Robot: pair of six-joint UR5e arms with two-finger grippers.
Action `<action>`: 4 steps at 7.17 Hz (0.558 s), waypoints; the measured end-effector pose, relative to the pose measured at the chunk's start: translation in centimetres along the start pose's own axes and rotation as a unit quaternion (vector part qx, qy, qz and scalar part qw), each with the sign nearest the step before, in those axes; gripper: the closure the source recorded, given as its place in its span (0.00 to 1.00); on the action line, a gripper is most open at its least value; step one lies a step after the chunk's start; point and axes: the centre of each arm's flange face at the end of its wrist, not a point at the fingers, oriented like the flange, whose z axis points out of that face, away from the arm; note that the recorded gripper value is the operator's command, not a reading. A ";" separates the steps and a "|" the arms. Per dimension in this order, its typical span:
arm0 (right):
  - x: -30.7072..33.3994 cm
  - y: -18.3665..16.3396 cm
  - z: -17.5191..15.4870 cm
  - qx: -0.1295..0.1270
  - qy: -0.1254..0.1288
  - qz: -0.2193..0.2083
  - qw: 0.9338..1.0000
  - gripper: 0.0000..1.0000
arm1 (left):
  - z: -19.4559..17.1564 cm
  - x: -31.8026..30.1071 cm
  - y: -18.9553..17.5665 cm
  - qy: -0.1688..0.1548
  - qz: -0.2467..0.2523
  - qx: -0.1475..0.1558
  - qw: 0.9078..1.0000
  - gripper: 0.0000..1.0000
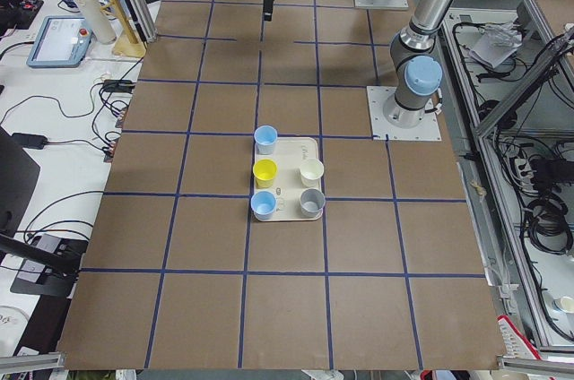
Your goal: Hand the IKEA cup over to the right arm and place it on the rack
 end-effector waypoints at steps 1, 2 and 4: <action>-2.4 1.4 -2.1 -0.018 -0.007 0.018 1.000 0.00 | -0.1 0.3 0.2 0.000 0.002 -0.005 1.000 0.00; -5.4 2.3 -3.7 -0.030 -0.003 0.039 0.999 0.00 | -0.2 0.4 0.4 0.000 0.003 -0.008 1.000 0.00; -12.1 3.1 -5.2 -0.041 0.005 0.044 0.998 0.00 | -0.2 0.5 0.6 0.002 0.003 -0.010 1.000 0.00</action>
